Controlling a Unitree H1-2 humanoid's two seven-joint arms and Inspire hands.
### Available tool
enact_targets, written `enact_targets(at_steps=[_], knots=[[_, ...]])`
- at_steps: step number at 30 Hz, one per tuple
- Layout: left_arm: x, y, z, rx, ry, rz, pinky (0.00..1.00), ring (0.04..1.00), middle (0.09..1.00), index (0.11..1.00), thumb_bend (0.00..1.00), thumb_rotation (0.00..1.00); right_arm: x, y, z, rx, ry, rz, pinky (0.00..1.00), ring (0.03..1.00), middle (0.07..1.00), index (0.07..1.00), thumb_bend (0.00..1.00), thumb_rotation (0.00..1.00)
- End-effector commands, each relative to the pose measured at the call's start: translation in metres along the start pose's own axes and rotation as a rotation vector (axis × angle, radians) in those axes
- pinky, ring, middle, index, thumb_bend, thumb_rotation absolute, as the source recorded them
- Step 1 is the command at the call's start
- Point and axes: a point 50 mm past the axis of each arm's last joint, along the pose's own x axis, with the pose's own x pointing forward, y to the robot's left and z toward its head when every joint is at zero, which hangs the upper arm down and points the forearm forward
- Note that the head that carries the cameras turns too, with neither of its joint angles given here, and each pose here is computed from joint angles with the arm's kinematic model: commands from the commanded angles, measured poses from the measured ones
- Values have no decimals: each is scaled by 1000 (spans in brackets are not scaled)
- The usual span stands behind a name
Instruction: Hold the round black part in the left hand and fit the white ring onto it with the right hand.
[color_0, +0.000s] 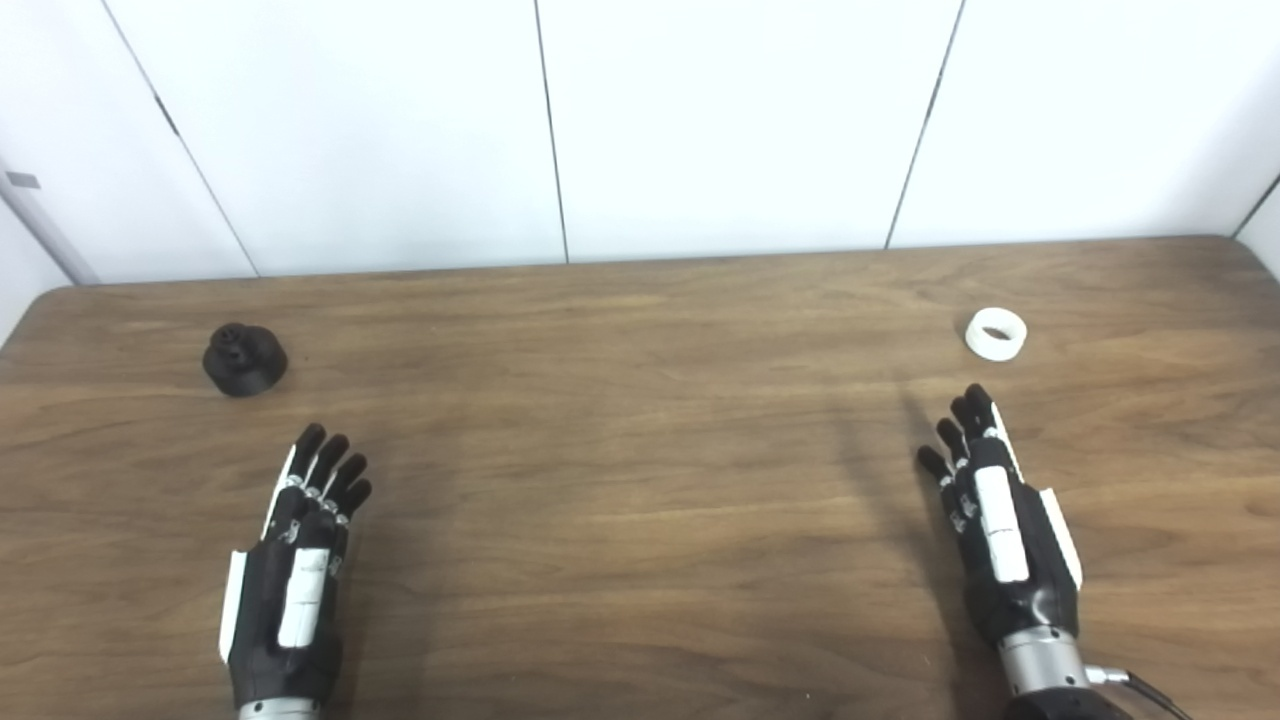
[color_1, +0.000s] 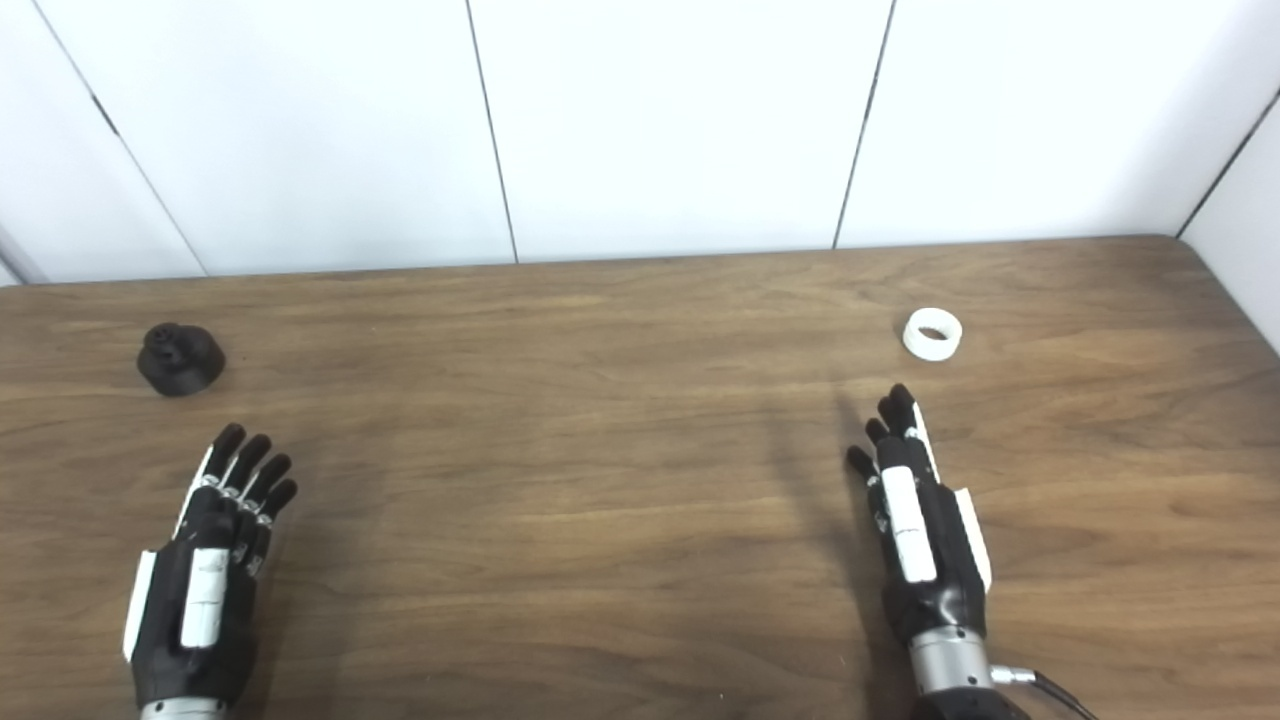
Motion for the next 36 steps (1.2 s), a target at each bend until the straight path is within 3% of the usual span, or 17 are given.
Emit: enact_targets(at_steps=[1,20,24,29,34,36], knots=[[-18,-5,-23,-36,63,46,895,907,937,966,906,704,-18,-4,-16,9,80,-19,928,983,1000,1000,555,839],[-18,-5,-24,-32,59,47,880,900,932,961,886,708,-18,-5,-17,7,84,-17,939,988,1000,1000,524,845],[-18,-2,-22,-55,48,41,887,908,942,967,896,673,-19,-3,-18,12,83,-15,949,996,1000,1000,531,840],[-11,4,-1,-3,-33,45,767,860,921,941,843,589,-20,-4,-20,11,80,-12,970,1000,1000,1000,560,848],[8,0,43,220,-201,73,613,749,849,882,819,529,-18,-8,-24,24,77,-18,992,1000,1000,1000,562,855],[16,-2,62,311,-262,77,622,757,856,883,777,502,-17,-11,-25,39,78,-25,998,1000,1000,1000,576,848]])
